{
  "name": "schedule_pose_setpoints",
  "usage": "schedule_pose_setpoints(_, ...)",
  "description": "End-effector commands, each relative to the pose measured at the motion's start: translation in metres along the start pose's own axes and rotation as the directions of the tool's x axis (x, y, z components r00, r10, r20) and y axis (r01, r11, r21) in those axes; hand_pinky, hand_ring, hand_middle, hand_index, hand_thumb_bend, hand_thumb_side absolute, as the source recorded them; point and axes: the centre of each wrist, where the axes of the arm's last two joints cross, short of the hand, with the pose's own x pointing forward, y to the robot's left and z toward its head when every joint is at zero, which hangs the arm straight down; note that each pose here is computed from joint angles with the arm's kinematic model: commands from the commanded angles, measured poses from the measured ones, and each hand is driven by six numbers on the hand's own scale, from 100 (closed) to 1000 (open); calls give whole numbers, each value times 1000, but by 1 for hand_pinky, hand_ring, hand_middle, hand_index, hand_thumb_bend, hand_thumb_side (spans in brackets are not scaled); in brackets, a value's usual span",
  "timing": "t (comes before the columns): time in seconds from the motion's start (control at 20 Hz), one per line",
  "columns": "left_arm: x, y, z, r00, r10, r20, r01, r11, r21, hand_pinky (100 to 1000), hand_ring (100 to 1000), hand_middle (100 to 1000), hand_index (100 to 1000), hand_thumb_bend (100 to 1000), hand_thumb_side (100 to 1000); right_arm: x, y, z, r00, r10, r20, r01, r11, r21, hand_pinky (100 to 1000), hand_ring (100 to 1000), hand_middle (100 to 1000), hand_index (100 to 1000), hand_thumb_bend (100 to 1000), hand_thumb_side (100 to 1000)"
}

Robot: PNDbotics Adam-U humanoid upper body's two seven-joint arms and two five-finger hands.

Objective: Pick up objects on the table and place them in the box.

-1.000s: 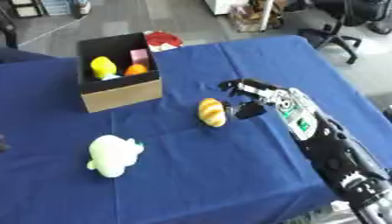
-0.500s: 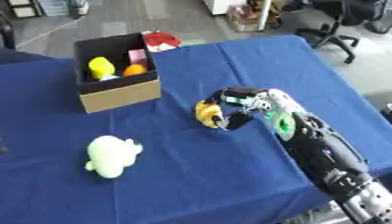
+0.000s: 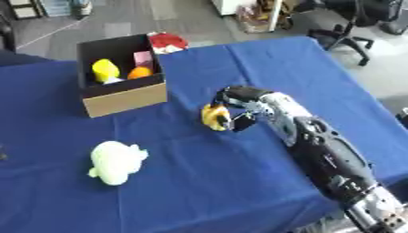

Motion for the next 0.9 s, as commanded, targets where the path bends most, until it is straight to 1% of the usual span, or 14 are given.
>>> schedule_pose_setpoints(0.05, 4, 4, 0, 1000, -16, 11, 16, 1000, -2, 776, 615, 603, 789, 111, 652, 6, -48, -5, 1000, -9, 18, 12, 982, -190, 714, 557, 272, 355, 100, 100)
schedule_pose_setpoints(0.1, 4, 3, 0, 1000, -14, 11, 14, 1000, -3, 776, 615, 603, 789, 111, 652, 11, -64, -9, 999, -12, 36, 20, 972, -234, 715, 556, 272, 355, 100, 100)
schedule_pose_setpoints(0.25, 4, 3, 0, 1000, -11, 12, 11, 1000, -5, 776, 615, 603, 789, 109, 651, 29, -104, -23, 996, 4, 85, 23, 950, -310, 716, 554, 274, 357, 100, 100)
schedule_pose_setpoints(0.3, 4, 2, 0, 1000, -9, 13, 9, 1000, -7, 776, 615, 603, 789, 108, 651, 36, -115, -31, 995, 9, 98, 24, 946, -324, 714, 551, 273, 357, 100, 100)
schedule_pose_setpoints(0.35, 4, 2, 0, 1000, -6, 14, 7, 1000, -9, 776, 615, 603, 789, 108, 651, 43, -122, -41, 994, 3, 111, 34, 943, -330, 715, 549, 274, 360, 100, 100)
schedule_pose_setpoints(0.4, 5, 1, -1, 1000, -2, 16, 3, 1000, -12, 776, 615, 603, 789, 108, 651, 50, -126, -53, 991, -20, 132, 62, 945, -322, 714, 547, 275, 363, 100, 100)
schedule_pose_setpoints(0.5, 5, -1, -1, 1000, 4, 18, -3, 1000, -17, 777, 615, 603, 789, 107, 651, 61, -124, -77, 980, -80, 181, 130, 950, -283, 711, 544, 274, 365, 100, 100)
schedule_pose_setpoints(0.6, 5, -2, -2, 1000, 8, 22, -7, 1000, -25, 777, 615, 603, 789, 107, 650, 74, -115, -99, 968, -128, 217, 179, 957, -230, 720, 552, 287, 380, 100, 100)
schedule_pose_setpoints(0.65, 5, -3, -2, 1000, 10, 24, -10, 1000, -28, 777, 615, 603, 789, 107, 650, 80, -109, -109, 964, -141, 225, 189, 960, -205, 720, 552, 287, 380, 100, 100)
schedule_pose_setpoints(0.75, 6, -6, -4, 999, 21, 30, -20, 999, -39, 777, 616, 603, 789, 107, 649, 93, -93, -124, 963, -159, 217, 197, 966, -167, 727, 562, 306, 401, 100, 100)
schedule_pose_setpoints(0.85, 7, -9, -6, 999, 32, 35, -30, 998, -51, 777, 615, 603, 789, 107, 649, 102, -78, -134, 971, -160, 178, 189, 969, -160, 728, 569, 315, 412, 100, 100)
schedule_pose_setpoints(0.9, 7, -10, -6, 999, 34, 37, -32, 998, -55, 777, 616, 603, 789, 108, 648, 105, -73, -136, 976, -155, 155, 180, 970, -165, 732, 581, 345, 444, 100, 100)
